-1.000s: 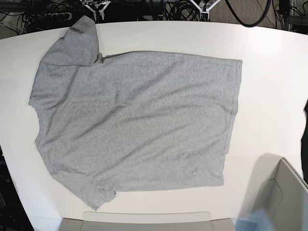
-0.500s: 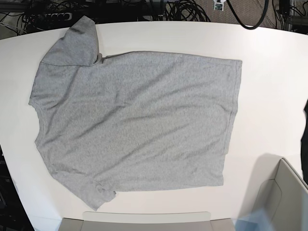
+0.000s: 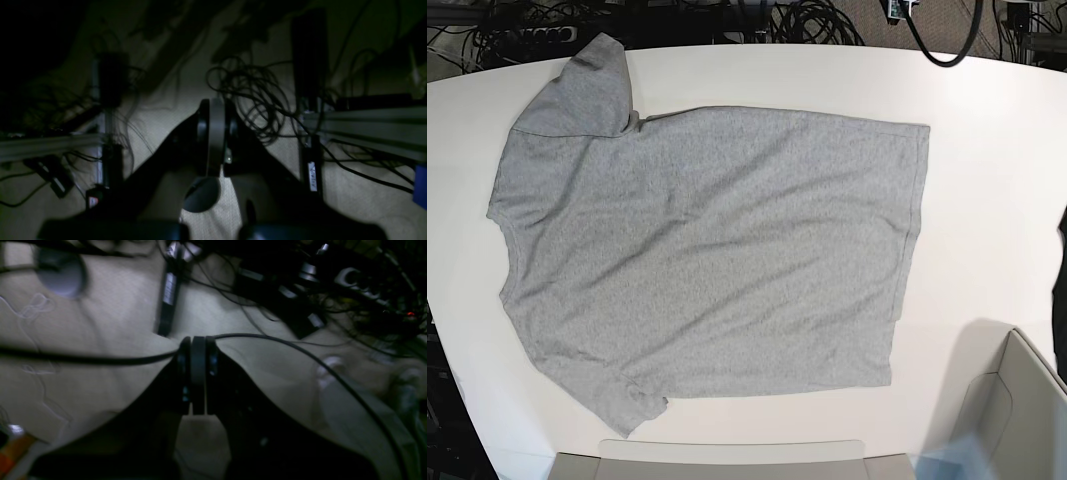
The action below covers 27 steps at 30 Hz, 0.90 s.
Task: Fold the T-shirt properly
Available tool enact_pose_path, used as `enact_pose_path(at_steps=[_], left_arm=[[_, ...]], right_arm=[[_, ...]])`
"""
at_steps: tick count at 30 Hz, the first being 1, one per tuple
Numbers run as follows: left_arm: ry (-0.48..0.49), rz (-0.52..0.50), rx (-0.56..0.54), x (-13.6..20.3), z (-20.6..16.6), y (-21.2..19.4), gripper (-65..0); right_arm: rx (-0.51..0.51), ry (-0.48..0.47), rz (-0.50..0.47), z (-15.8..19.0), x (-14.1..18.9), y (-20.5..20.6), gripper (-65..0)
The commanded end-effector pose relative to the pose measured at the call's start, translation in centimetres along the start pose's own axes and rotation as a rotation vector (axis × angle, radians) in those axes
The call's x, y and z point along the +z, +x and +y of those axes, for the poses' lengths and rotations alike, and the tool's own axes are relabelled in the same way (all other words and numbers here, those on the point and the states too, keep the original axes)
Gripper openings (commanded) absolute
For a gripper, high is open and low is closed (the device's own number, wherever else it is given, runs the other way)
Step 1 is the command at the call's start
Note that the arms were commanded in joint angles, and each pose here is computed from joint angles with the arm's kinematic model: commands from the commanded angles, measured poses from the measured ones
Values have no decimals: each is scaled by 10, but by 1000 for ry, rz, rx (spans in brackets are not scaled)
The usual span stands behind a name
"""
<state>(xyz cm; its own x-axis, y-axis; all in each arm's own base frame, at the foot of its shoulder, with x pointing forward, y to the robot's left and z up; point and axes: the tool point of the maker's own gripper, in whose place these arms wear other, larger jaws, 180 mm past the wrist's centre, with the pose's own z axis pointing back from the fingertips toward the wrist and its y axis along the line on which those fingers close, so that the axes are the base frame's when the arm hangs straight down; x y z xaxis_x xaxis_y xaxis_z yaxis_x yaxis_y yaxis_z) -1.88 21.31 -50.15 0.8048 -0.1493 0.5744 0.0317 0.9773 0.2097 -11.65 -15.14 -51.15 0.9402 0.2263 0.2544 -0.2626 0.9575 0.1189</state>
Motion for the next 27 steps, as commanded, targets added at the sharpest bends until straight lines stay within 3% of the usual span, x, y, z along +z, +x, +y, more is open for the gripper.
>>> enact_pose_path(at_steps=[1, 5, 10, 14, 21, 27], left_arm=[[-2, -32, -1, 12, 0, 8, -648], [36, -80, -3, 32, 16, 28, -648], [122, -167, -21, 43, 52, 63, -648], [205, -245, -38, 48, 83, 94, -648], [272, -401, -17, 46, 102, 183, -649], [289, -606, 26, 50, 101, 267, -650]], right_arm=[[-21, 4, 2, -2, 13, -5, -648], [-99, -17, -9, -14, 38, -4, -649], [-133, -268, -78, -82, 60, 19, -649], [-138, -420, -204, -124, 81, 66, -649], [-112, -465, -495, -135, 126, 169, -649], [-82, -465, -732, -134, 157, 248, -649]])
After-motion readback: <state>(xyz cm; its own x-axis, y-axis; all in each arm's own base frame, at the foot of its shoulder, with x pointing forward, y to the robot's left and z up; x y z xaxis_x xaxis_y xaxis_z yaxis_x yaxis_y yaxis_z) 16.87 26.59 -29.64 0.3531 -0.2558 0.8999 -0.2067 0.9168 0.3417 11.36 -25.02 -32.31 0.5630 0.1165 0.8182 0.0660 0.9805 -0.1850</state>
